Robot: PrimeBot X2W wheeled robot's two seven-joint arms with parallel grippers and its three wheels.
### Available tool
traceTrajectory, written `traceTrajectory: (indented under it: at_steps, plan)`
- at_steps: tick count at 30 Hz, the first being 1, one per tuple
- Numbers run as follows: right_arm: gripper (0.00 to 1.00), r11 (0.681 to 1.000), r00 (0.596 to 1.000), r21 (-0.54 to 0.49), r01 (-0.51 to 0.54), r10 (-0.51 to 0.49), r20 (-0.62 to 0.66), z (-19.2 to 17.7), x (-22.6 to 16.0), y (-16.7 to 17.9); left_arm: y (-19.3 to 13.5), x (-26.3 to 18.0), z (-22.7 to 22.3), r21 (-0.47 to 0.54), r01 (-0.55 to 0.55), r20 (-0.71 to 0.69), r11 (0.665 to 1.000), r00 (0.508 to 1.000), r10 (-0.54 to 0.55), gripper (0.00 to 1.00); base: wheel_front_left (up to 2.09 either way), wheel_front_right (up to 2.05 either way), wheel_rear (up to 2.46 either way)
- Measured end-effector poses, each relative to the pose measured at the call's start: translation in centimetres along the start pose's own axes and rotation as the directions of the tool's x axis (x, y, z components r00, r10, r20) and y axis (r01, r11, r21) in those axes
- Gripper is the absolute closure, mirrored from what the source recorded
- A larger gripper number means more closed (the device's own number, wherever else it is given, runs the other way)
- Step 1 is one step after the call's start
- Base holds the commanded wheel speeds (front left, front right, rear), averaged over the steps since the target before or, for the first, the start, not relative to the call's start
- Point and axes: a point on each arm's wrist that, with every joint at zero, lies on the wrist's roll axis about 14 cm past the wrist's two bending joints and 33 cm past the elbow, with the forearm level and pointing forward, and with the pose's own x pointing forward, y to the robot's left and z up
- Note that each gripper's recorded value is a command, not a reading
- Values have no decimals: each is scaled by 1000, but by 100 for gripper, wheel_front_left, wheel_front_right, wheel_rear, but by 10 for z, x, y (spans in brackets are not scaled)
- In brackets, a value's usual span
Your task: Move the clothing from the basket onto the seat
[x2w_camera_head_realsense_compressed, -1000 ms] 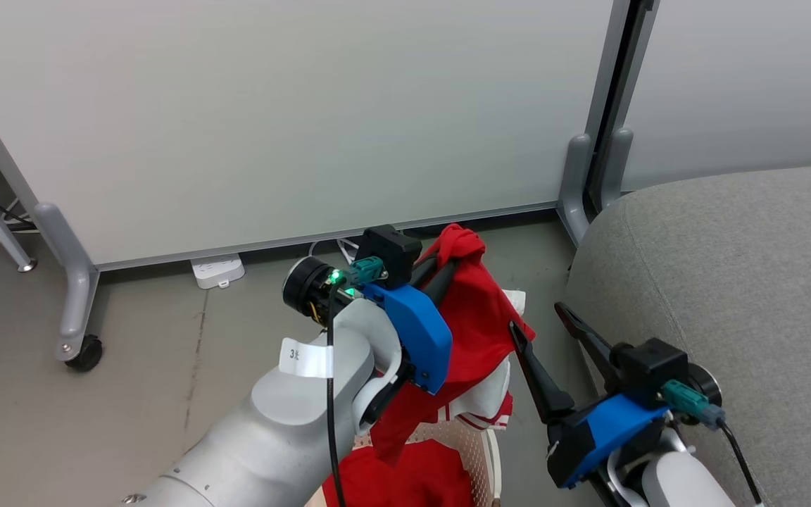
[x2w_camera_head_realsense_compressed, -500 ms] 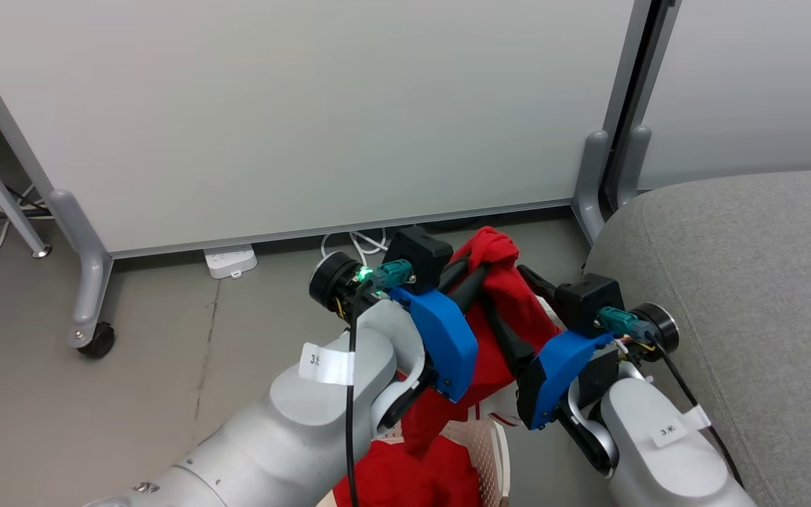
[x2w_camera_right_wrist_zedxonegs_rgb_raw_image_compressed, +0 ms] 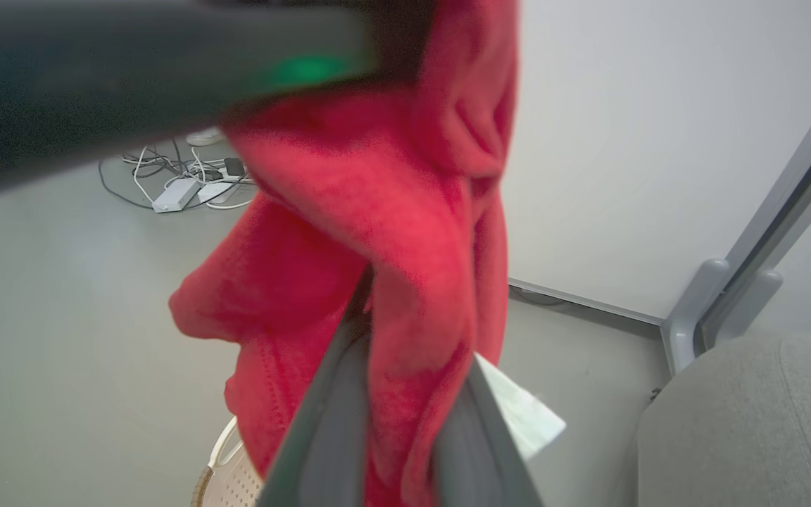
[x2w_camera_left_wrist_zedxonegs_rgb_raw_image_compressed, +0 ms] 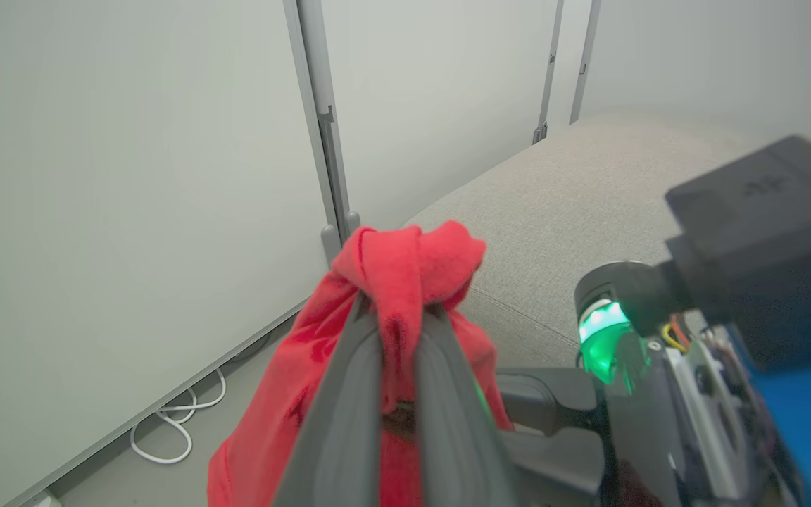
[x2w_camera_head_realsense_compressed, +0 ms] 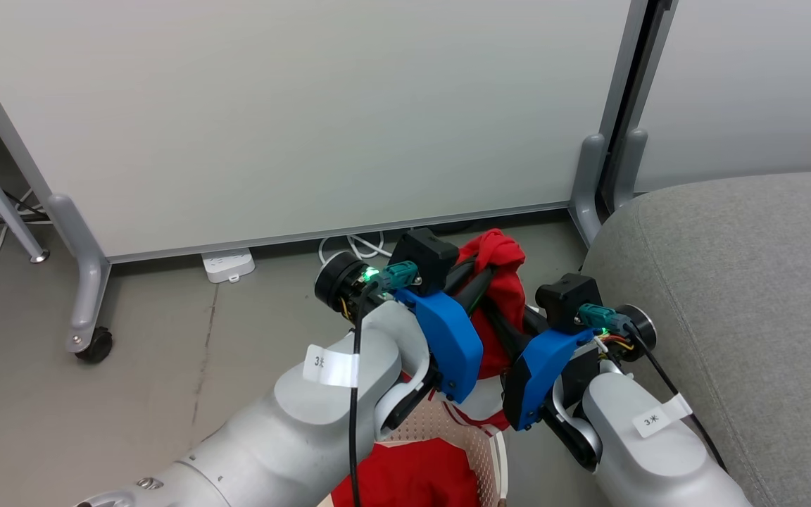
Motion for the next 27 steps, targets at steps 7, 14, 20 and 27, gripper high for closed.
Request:
traceTrajectory:
  at_steps: [7, 14, 20, 27]
  plan:
    - [100, 1000, 1000, -1, 6, -6, 21, 4, -3, -2, -1, 0, 3, -2, -3, 9, 1000, 1000, 3, 100, 0, 0, 0]
    - [100, 1000, 999, 1, 8, -8, 31, 4, -5, -3, -1, 1, 4, -15, -10, 19, 1000, 1000, 10, 100, 0, 0, 0]
    - [100, 1000, 1000, -3, 13, -13, 27, 3, -6, -5, 0, 2, 3, -19, -15, 19, 1000, 1000, 15, 100, 0, 0, 0]
    - [100, 1000, 1000, -3, 14, -14, 28, 3, -7, -5, 0, 3, 2, -26, -15, 15, 1000, 1000, 15, 100, 0, 0, 0]
